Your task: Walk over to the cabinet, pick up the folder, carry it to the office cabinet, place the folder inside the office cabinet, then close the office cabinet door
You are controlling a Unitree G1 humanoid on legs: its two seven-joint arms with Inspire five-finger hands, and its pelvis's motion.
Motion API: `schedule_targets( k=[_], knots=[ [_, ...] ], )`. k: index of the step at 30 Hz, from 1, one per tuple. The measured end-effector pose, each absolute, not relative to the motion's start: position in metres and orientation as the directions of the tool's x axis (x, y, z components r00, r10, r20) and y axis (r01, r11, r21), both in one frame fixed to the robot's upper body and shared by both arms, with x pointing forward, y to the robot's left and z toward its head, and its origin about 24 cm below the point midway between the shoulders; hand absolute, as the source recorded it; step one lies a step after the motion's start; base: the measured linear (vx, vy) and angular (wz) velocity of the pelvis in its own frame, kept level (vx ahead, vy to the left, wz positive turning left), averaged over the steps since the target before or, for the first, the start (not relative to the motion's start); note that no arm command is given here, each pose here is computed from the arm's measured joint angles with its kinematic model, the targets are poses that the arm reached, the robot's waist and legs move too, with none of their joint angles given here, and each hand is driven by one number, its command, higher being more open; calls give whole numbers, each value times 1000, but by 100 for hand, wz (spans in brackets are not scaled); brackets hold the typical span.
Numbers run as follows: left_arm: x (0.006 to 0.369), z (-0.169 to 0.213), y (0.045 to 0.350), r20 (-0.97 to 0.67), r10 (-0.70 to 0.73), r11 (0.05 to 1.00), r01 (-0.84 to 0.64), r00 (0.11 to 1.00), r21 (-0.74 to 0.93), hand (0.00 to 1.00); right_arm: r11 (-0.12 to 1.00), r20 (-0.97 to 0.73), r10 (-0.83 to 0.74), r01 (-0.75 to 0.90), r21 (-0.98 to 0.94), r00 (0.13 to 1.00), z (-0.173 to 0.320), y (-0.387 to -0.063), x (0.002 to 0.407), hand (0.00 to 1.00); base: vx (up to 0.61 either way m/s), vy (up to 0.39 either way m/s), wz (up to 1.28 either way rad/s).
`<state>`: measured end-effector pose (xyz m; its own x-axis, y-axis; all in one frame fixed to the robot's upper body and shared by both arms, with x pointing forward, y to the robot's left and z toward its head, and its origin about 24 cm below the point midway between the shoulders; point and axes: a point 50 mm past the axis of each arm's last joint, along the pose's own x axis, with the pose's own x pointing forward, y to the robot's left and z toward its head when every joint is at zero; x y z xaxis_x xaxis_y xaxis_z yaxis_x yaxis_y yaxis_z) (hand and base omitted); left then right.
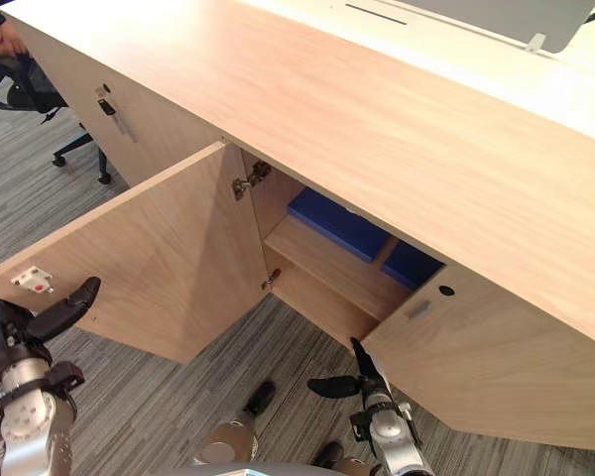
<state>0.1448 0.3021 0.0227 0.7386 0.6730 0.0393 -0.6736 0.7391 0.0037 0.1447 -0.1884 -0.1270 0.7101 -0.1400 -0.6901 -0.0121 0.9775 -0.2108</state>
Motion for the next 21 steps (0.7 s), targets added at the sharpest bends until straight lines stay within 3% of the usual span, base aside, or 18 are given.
schedule_targets(
  k=[7,13,16,17,18,21],
  knots=[
    [108,-19,246,-195,549,824,-565,813,-37,100,970,-794,-244,131,-206,556,-147,-196,87,100,-83,11,6],
    [82,-71,202,-491,343,908,-417,801,-46,100,966,-782,-258,169,-196,568,-145,-196,96,100,-28,97,-32],
    [78,-86,168,-588,142,971,-226,796,-73,100,969,-755,-248,174,-178,607,-141,-190,114,100,36,129,-79],
    [79,-86,171,-587,28,1000,-25,809,12,100,970,-753,-240,178,-164,613,-140,-184,120,100,75,75,-124],
    [82,-87,171,-602,-32,996,73,798,44,100,972,-740,-231,176,-153,632,-137,-181,126,100,29,74,-117],
    [113,-91,160,-590,-62,993,107,805,42,100,971,-732,-237,177,-160,638,-136,-181,128,100,-75,117,-127]
  ],
)
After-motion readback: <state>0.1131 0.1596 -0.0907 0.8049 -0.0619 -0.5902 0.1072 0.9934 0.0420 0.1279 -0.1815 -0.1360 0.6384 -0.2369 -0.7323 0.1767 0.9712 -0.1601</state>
